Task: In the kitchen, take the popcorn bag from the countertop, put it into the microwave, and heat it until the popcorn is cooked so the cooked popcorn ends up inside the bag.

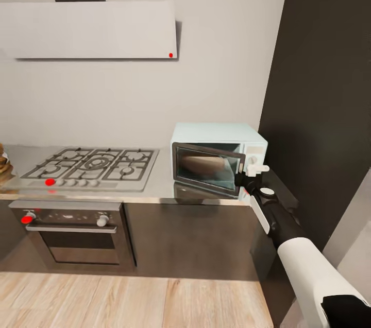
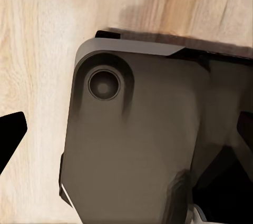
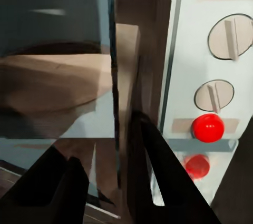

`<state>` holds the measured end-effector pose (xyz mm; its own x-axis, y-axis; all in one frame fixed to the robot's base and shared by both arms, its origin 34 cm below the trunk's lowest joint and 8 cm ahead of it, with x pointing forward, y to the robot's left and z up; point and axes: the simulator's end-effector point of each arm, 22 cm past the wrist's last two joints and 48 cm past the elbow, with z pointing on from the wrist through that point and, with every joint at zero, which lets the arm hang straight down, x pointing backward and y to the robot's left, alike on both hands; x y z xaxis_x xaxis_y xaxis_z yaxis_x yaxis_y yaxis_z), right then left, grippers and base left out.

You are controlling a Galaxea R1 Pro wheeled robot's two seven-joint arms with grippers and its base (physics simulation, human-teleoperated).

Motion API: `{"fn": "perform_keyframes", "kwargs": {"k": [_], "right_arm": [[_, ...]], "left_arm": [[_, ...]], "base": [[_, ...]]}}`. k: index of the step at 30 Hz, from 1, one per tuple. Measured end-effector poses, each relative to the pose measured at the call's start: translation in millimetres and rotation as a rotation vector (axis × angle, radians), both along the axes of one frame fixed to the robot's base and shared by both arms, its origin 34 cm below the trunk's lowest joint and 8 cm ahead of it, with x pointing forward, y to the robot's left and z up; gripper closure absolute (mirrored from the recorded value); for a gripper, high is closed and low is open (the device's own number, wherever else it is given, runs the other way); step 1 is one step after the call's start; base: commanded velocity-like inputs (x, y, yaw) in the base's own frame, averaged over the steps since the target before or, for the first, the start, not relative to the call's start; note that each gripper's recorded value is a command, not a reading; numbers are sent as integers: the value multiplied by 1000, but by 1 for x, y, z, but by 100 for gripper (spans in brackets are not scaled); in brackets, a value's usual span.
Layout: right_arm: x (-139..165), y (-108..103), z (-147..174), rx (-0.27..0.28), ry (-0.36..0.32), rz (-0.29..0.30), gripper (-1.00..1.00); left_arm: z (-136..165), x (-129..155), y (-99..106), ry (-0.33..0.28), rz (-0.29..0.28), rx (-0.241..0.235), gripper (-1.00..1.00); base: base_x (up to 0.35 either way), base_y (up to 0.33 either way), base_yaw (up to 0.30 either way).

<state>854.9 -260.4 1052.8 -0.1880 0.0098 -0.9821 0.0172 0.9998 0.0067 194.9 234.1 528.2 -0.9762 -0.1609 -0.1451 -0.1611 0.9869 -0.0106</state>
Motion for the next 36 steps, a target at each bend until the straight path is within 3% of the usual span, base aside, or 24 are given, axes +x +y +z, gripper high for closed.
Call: {"fn": "perform_keyframes", "kwargs": {"k": [18,23,29,30,32,36], "right_arm": [[0,10,0,10,0,18,100],[0,25,-1,26,1,40,100],[0,28,-2,31,3,43,100],[0,28,-2,31,4,43,-100],[-1,-13,2,-20,-2,-19,-100],[-1,-14,2,-20,-2,-19,-100]], "left_arm": [[0,0,-1,-2,-7,-1,-100],[0,1,-1,-1,-6,-1,-100],[0,0,0,-2,-5,-1,-100],[0,0,0,-1,-5,-1,-100],[0,0,0,-2,-4,-1,-100],[0,0,0,-2,-4,-1,-100]], "base": [[-86,28,0],[-185,0,0],[-19,0,0],[-1,0,0],[0,0,0],[0,0,0]]}}
